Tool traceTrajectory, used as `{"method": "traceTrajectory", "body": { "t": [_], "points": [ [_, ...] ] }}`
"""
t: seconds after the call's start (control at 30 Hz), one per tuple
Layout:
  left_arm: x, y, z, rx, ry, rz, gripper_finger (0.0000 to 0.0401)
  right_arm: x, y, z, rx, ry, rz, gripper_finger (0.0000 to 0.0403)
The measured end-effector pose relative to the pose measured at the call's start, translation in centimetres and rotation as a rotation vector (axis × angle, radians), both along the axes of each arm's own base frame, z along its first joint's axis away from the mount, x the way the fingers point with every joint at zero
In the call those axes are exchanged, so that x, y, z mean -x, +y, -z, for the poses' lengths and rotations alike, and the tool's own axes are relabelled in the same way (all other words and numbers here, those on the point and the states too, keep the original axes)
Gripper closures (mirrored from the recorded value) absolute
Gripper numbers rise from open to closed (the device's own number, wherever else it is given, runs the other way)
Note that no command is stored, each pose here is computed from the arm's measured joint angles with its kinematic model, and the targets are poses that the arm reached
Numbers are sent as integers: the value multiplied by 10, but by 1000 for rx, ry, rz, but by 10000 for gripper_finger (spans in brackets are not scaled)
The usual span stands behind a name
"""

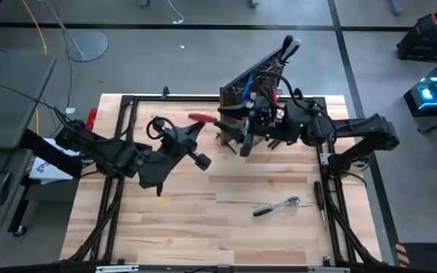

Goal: Hang tools onto peg board
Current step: Hang the red allen wrench on the peg board

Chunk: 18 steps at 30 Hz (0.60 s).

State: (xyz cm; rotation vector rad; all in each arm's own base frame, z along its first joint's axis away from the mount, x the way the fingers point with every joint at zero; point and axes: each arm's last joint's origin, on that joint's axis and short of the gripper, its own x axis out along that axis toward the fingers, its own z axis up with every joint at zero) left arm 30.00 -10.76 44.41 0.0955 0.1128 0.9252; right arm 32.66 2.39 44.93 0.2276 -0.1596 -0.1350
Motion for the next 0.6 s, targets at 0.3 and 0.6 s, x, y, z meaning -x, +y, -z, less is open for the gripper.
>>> {"method": "traceTrajectory", "body": {
  "t": [0.3, 0.6],
  "points": [
    [0, -3, -10, -40, -1, -24, 401, 6, -1, -13, 29, 60, -25, 196],
    [3, -10, 4, -38, 51, 9, 401, 16, 5, -8, 45, 169, -53, 196]
  ]
}}
